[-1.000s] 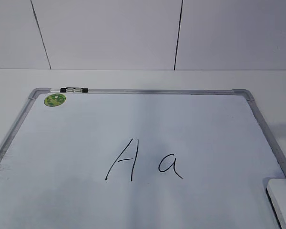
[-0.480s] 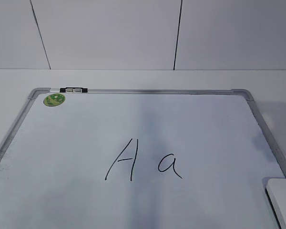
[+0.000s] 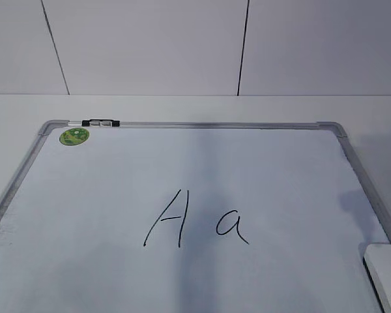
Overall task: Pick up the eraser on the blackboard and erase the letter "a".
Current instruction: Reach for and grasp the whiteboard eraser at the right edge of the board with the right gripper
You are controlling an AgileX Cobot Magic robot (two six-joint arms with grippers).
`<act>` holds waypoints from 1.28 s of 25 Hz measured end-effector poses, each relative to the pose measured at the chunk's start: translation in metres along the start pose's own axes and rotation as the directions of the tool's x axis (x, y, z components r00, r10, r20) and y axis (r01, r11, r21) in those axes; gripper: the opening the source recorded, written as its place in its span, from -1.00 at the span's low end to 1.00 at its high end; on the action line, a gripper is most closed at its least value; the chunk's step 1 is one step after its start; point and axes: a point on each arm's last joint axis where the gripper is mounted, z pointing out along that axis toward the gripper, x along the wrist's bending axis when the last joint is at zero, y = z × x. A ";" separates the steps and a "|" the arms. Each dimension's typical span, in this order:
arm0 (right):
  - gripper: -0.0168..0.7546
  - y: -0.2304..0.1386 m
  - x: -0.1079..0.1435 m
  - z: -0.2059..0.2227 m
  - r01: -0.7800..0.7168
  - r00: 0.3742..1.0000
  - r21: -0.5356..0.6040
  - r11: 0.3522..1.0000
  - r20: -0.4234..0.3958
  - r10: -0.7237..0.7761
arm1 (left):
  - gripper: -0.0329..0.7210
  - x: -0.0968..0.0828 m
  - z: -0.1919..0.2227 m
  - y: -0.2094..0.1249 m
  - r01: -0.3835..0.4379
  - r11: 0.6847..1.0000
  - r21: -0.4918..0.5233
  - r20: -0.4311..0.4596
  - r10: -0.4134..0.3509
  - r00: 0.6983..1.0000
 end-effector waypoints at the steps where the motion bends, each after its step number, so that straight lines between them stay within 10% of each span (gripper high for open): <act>1: 0.77 0.000 0.000 0.001 -0.002 1.000 0.010 1.000 -0.004 0.002 | -0.28 0.000 0.000 0.000 0.000 1.000 0.000 0.000 0.000 1.000; 32: 0.74 0.013 0.005 0.032 -0.031 0.998 0.161 0.987 -0.042 0.038 | -0.28 0.000 0.000 0.000 -0.001 1.000 0.000 -0.002 0.001 1.000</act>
